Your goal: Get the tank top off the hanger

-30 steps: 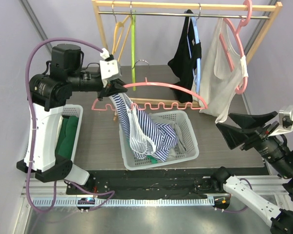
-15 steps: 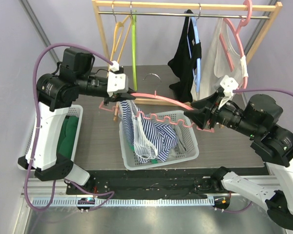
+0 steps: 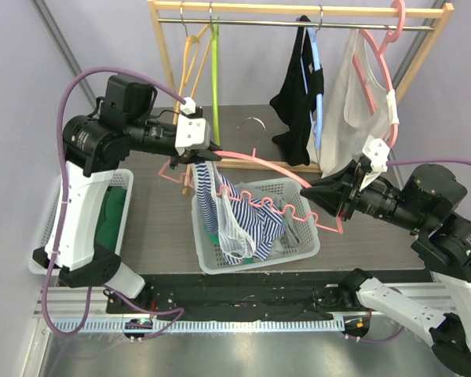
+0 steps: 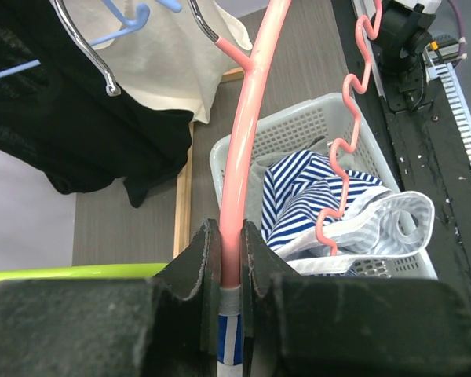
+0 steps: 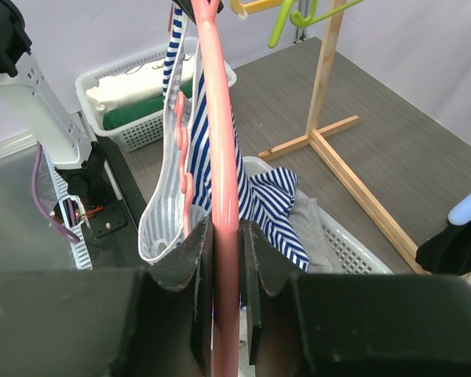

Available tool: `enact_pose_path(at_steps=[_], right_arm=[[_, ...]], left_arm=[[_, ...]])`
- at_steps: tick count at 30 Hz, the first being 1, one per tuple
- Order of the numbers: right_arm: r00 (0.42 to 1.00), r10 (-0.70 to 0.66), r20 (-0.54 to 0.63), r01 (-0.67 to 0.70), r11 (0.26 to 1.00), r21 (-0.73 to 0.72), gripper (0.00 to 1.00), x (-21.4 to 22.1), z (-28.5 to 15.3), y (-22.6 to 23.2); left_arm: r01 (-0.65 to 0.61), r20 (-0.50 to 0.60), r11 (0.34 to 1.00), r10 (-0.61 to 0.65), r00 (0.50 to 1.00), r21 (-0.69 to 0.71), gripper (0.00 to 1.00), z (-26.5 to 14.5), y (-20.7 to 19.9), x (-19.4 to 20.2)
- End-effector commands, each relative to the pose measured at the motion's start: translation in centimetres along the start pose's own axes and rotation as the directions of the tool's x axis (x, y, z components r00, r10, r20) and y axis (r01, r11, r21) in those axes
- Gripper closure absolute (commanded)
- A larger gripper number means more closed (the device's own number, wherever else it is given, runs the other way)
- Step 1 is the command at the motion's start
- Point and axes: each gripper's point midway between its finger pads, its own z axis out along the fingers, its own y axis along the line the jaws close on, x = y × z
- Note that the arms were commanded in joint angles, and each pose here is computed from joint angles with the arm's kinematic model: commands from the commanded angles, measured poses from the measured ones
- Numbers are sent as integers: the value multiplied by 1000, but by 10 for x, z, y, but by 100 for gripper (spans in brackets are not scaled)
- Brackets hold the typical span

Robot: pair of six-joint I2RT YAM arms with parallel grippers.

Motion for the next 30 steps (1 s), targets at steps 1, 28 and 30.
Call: enact_pose_path(at_steps=[1,28,30], right_arm=[[1000,12,21,-12,1000,-18,99,1,-4,6],[967,-130,218,94,981,170,99,-50,-59,-4],[966,-136,219,98,979,178,99,-49,-60,-6]], left_arm=[[16,51,999,-14,999,-42,100,-6,7,-19],[357,116,792,-347,931,-495,20,-58,17,-1],[357,123,782,-345,931,-511,20,-57,13,5]])
